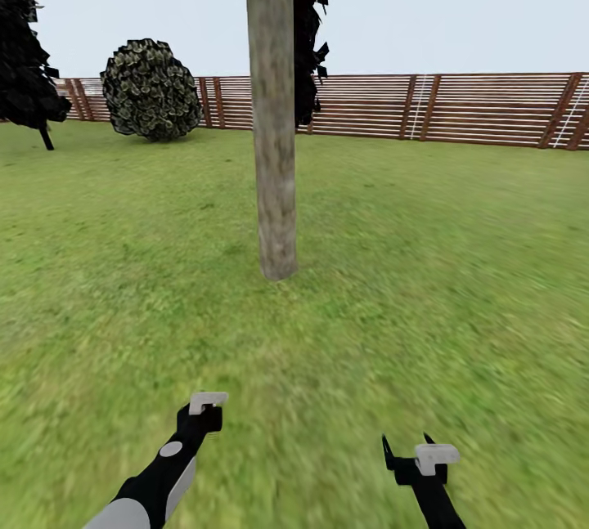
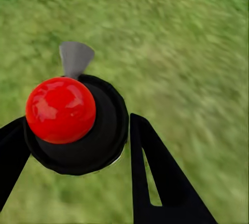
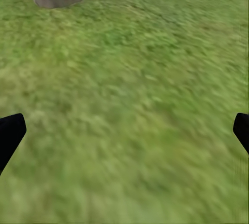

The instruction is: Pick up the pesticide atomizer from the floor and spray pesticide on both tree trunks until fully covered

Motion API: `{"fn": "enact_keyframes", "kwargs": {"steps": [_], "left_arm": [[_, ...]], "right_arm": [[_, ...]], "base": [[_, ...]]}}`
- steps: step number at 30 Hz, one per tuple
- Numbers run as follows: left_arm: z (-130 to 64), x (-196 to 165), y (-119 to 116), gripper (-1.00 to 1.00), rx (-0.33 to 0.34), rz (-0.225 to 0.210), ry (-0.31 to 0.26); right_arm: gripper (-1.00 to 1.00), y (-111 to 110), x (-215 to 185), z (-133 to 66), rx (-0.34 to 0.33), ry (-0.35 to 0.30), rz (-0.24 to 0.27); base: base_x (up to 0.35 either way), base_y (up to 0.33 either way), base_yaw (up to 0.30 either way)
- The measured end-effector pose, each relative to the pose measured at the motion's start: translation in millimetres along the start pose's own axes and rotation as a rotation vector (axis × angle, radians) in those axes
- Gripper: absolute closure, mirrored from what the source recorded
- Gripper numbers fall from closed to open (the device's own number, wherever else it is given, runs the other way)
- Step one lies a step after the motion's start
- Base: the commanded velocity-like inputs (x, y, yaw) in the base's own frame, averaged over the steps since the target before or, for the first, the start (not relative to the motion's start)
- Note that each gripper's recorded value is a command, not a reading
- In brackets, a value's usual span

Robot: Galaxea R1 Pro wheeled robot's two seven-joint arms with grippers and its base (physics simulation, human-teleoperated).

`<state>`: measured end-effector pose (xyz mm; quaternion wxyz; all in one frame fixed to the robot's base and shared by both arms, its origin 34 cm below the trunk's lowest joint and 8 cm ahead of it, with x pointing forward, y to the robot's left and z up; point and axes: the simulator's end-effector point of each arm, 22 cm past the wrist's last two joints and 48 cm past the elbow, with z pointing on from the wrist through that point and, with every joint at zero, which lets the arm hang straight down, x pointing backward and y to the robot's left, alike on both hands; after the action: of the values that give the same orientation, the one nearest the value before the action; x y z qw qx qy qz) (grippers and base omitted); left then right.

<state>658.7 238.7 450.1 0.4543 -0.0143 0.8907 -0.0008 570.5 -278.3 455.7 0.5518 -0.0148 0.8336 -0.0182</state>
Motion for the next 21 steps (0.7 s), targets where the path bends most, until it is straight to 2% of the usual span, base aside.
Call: {"fn": "enact_keyframes", "kwargs": {"steps": [21], "left_arm": [[0.1,-0.8,0.0,1.00,0.000,0.001,-0.002]], "right_arm": [[-1.00,0.1,0.0,0.0,0.000,0.000,0.000]], "base": [[0.341,0.000,0.000]]}}
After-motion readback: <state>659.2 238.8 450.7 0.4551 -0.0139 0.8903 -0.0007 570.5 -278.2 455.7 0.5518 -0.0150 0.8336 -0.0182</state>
